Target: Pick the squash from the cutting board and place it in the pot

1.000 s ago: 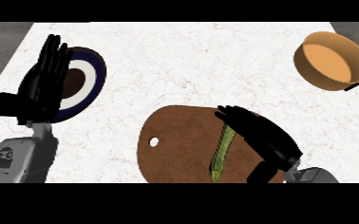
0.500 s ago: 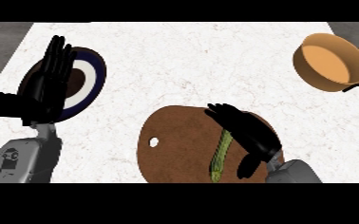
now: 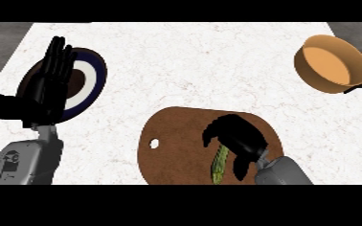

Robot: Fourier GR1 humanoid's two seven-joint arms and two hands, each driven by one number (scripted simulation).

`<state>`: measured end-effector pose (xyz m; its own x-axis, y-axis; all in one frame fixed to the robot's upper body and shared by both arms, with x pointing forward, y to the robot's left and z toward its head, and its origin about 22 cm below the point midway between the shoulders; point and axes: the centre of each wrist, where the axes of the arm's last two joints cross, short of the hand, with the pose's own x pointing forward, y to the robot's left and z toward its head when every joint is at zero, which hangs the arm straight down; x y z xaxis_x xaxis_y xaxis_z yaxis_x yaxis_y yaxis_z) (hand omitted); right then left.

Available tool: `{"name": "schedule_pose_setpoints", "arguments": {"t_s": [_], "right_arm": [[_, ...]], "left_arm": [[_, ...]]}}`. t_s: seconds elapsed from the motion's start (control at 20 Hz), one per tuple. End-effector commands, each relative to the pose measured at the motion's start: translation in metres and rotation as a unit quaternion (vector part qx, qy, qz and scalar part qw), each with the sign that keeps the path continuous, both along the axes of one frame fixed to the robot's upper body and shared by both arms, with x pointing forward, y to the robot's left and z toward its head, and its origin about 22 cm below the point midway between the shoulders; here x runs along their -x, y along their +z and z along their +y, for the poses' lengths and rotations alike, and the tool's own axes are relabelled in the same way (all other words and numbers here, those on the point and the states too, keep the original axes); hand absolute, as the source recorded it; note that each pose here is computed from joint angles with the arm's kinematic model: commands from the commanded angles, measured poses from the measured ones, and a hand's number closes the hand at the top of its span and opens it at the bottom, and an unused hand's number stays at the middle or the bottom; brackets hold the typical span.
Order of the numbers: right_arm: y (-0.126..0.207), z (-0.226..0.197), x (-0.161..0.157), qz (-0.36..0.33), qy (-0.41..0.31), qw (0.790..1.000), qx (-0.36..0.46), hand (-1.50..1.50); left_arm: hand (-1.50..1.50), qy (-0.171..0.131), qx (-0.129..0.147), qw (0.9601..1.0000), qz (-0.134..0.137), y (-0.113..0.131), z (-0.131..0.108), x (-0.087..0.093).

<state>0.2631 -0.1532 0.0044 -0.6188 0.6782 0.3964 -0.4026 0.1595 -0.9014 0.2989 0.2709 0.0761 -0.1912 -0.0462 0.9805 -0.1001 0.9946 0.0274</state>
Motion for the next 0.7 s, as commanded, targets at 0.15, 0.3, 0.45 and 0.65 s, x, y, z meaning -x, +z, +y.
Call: {"name": "schedule_pose_setpoints", "arguments": {"t_s": [0.15, 0.3, 0.45, 0.65], "right_arm": [[-0.023, 0.019, 0.014, -0.016, 0.006, 1.0, -0.005, 1.5], [-0.015, 0.033, 0.016, -0.029, -0.005, 0.999, -0.024, 1.5], [0.025, 0.01, 0.017, -0.094, -0.05, 0.994, -0.015, 1.5], [0.042, 0.027, -0.05, -0.083, -0.252, 0.964, 0.002, 1.5]], "left_arm": [[0.0, 0.001, -0.004, 1.0, -0.003, -0.005, -0.009, -0.005], [0.0, 0.005, -0.003, 1.0, 0.002, 0.002, 0.006, 0.001], [0.0, 0.006, 0.001, 1.0, 0.002, 0.005, -0.013, -0.008], [0.0, -0.019, 0.004, 0.9998, -0.005, 0.01, -0.016, -0.006]]}}
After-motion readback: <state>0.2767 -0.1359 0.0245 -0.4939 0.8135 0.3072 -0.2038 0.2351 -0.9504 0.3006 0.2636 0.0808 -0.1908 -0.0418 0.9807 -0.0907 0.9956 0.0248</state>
